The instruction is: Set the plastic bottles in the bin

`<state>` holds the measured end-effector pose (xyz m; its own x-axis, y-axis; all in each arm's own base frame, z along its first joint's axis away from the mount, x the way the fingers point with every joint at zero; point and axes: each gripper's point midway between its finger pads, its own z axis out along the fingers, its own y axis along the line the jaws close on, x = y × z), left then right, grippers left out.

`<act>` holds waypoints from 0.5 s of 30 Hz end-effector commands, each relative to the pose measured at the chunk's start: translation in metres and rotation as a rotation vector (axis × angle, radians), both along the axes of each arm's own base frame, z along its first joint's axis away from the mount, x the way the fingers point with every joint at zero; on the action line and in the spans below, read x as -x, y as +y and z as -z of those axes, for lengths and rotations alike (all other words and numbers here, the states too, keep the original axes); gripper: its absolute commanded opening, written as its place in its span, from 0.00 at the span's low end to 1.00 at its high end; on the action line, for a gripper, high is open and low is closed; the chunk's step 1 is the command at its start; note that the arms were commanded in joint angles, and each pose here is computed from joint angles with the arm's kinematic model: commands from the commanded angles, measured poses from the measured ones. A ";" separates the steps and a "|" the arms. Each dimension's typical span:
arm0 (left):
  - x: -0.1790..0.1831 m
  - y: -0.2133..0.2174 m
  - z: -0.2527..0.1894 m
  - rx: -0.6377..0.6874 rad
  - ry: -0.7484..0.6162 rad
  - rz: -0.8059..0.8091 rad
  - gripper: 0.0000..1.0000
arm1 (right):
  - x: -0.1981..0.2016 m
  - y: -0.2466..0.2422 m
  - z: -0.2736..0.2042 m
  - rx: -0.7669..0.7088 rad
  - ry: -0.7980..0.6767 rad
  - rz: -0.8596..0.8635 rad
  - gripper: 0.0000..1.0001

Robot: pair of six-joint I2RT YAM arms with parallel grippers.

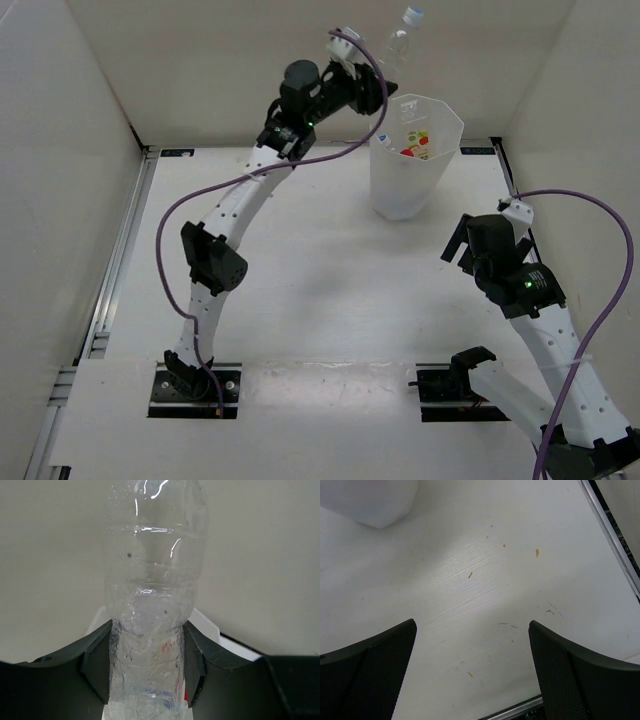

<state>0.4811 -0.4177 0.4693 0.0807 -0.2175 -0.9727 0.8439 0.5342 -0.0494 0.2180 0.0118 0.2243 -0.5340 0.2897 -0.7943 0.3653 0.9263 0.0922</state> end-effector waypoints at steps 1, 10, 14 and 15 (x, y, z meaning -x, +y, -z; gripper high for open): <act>0.012 -0.019 -0.001 0.019 -0.021 0.030 0.10 | 0.002 -0.007 -0.010 0.027 -0.019 0.019 0.95; 0.002 -0.047 0.042 -0.001 0.012 0.040 0.10 | 0.006 -0.011 -0.004 0.047 -0.002 0.020 0.95; 0.002 -0.054 0.056 -0.017 0.034 0.049 0.10 | 0.006 -0.012 -0.004 0.053 -0.004 0.027 0.95; 0.002 -0.054 0.054 -0.012 0.027 0.049 0.10 | 0.006 -0.012 -0.004 0.053 -0.004 0.027 0.95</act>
